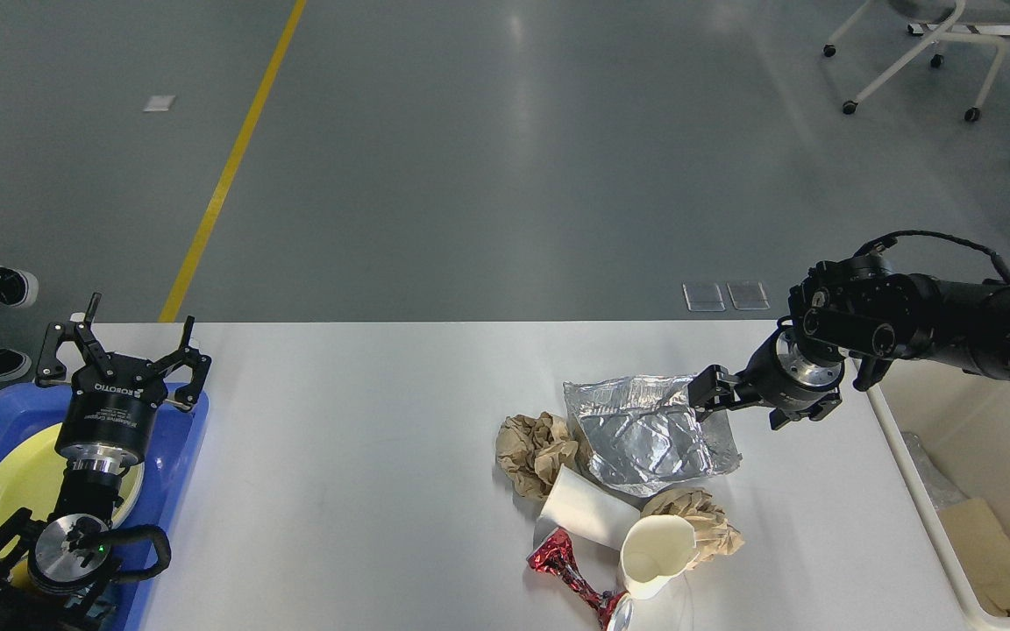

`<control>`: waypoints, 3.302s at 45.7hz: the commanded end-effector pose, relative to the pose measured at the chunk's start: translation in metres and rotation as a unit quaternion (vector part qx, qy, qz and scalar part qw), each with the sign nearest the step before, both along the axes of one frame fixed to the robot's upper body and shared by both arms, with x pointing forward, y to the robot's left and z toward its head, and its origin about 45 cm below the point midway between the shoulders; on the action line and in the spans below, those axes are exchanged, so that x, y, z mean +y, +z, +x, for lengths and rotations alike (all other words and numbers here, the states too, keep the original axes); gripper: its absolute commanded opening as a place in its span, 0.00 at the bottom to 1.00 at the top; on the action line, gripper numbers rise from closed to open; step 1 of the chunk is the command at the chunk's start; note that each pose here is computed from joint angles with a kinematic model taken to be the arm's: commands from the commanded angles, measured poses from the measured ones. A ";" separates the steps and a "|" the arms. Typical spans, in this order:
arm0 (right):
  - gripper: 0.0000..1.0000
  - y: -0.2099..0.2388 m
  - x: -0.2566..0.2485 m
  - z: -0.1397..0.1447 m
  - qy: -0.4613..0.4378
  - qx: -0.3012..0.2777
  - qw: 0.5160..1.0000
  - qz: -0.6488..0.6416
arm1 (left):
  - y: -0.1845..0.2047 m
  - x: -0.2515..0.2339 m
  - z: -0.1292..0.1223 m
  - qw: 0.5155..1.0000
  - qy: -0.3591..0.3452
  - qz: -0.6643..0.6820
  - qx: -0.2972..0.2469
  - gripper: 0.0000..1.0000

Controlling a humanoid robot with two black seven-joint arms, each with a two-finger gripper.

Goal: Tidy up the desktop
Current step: 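Move the right gripper down toward the silver foil bag, then grasp the silver foil bag with the right gripper, then lift the foil bag and carry it over the white bin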

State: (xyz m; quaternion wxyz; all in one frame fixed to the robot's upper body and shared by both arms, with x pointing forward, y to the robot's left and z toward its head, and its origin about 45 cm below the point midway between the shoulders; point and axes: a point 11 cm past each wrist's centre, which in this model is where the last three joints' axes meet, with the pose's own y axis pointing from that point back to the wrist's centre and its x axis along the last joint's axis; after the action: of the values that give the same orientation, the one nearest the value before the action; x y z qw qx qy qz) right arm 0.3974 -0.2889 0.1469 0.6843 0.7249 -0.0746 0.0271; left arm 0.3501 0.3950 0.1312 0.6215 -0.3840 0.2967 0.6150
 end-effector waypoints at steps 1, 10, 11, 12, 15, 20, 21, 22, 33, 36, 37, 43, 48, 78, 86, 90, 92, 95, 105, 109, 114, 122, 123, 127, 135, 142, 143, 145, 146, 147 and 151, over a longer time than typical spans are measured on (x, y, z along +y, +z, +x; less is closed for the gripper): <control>0.99 0.000 0.000 0.001 -0.001 -0.002 1.000 0.000 | 0.000 0.000 0.000 1.000 0.000 0.000 0.000 0.96; 0.99 -0.004 -0.002 0.001 -0.003 -0.013 1.000 -0.004 | 0.000 0.000 0.000 1.000 0.000 0.000 0.000 0.96; 0.99 -0.008 -0.003 0.001 -0.004 -0.020 1.000 -0.006 | 0.000 0.000 0.000 1.000 0.000 0.000 0.000 0.96; 0.99 -0.012 -0.004 0.000 -0.004 -0.027 1.000 -0.008 | 0.000 0.000 0.000 1.000 0.000 0.000 0.000 0.96; 0.99 -0.027 -0.007 -0.003 -0.005 -0.053 0.998 -0.017 | 0.000 0.000 0.000 1.000 0.000 0.000 0.000 0.96; 0.99 -0.050 -0.015 -0.012 -0.006 -0.087 0.996 -0.028 | 0.000 0.000 0.000 1.000 0.000 0.000 0.000 0.96; 0.99 -0.054 -0.017 -0.015 -0.002 -0.090 0.995 -0.032 | 0.000 0.000 0.000 1.000 0.000 0.000 0.000 0.96; 0.99 -0.058 -0.018 -0.016 0.002 -0.094 0.995 -0.034 | 0.000 0.000 0.000 1.000 0.000 0.000 0.000 0.96; 0.99 -0.080 -0.020 -0.017 0.055 -0.140 0.986 -0.066 | 0.000 0.000 0.000 1.000 0.000 0.000 0.000 0.96; 0.99 -0.080 -0.020 -0.016 0.056 -0.145 0.985 -0.068 | 0.000 0.000 0.000 1.000 0.000 0.000 0.000 0.96; 0.99 -0.080 -0.019 -0.015 0.056 -0.145 0.986 -0.067 | 0.000 0.000 0.000 1.000 0.000 0.000 0.000 0.96; 0.99 -0.084 -0.014 -0.018 0.060 -0.143 0.986 -0.063 | 0.000 0.000 0.000 1.000 0.000 0.000 0.000 0.96; 0.99 -0.090 -0.009 -0.023 0.060 -0.144 0.986 -0.060 | 0.000 0.000 0.000 1.000 0.000 0.000 0.000 0.96; 0.24 -0.102 0.000 -0.029 0.053 -0.167 0.983 -0.050 | 0.000 0.000 0.000 1.000 0.000 0.000 0.000 0.96; 0.00 -0.104 -0.003 -0.031 0.047 -0.166 0.984 -0.054 | 0.000 0.000 0.000 1.000 0.000 0.000 0.000 0.96; 0.00 -0.105 -0.004 -0.032 0.044 -0.168 0.983 -0.053 | 0.000 0.000 0.000 1.000 0.000 0.000 0.000 0.96; 0.00 -0.105 -0.004 -0.032 0.045 -0.169 0.983 -0.053 | 0.000 0.000 0.000 1.000 0.000 0.000 0.000 0.96; 0.00 -0.107 -0.003 -0.035 0.044 -0.165 0.984 -0.050 | 0.000 0.000 0.000 1.000 0.000 0.000 0.000 0.96; 0.00 -0.105 -0.003 -0.033 0.037 -0.165 0.984 -0.047 | 0.000 0.000 0.000 1.000 0.000 0.000 0.000 0.96; 0.00 -0.101 -0.001 -0.032 0.028 -0.161 0.986 -0.041 | 0.000 0.000 0.000 1.000 0.000 0.000 0.000 0.96; 0.00 -0.077 -0.009 -0.021 0.018 -0.160 0.986 -0.040 | 0.000 0.000 0.000 1.000 0.000 0.000 0.000 0.96; 0.00 -0.023 -0.016 -0.009 -0.001 -0.104 0.994 -0.020 | 0.000 0.000 0.000 1.000 0.000 0.000 0.000 0.96; 0.00 -0.017 -0.018 -0.008 -0.006 -0.095 0.995 -0.017 | 0.000 0.000 0.000 1.000 0.000 0.000 0.000 0.96; 0.00 0.017 -0.018 -0.003 -0.016 -0.067 0.998 0.002 | 0.000 0.000 0.000 1.000 0.000 0.000 0.000 0.96; 0.00 0.091 -0.008 -0.001 -0.028 -0.030 0.998 0.045 | 0.000 0.000 0.000 1.000 0.000 0.000 0.000 0.96; 0.00 0.136 -0.003 -0.022 -0.048 -0.016 0.998 0.038 | 0.000 0.000 0.000 1.000 0.000 0.000 0.000 0.96; 0.00 0.143 -0.001 -0.026 -0.050 -0.014 0.998 0.037 | 0.000 0.000 0.000 1.000 0.000 0.000 0.000 0.96; 0.00 0.154 0.004 -0.034 -0.050 -0.009 0.998 0.037 | 0.000 0.000 0.000 1.000 0.000 0.000 0.000 0.96; 0.00 0.158 0.007 -0.039 -0.048 -0.006 0.998 0.036 | 0.000 0.000 0.000 1.000 0.000 0.000 0.000 0.96; 0.00 0.163 0.009 -0.043 -0.047 -0.005 0.998 0.036 | 0.000 0.000 0.000 1.000 0.000 0.000 0.000 0.96; 0.00 0.183 0.018 -0.056 -0.036 -0.013 0.999 0.037 | 0.000 0.000 0.000 1.000 0.000 0.000 0.000 0.96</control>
State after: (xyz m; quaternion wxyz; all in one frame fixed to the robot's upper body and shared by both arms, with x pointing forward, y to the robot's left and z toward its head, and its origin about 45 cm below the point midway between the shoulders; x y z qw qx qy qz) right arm 0.3594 -0.2814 0.3045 0.6566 0.7455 -0.1142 -0.0002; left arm 0.3502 0.3949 0.1313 0.6217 -0.3842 0.2966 0.6148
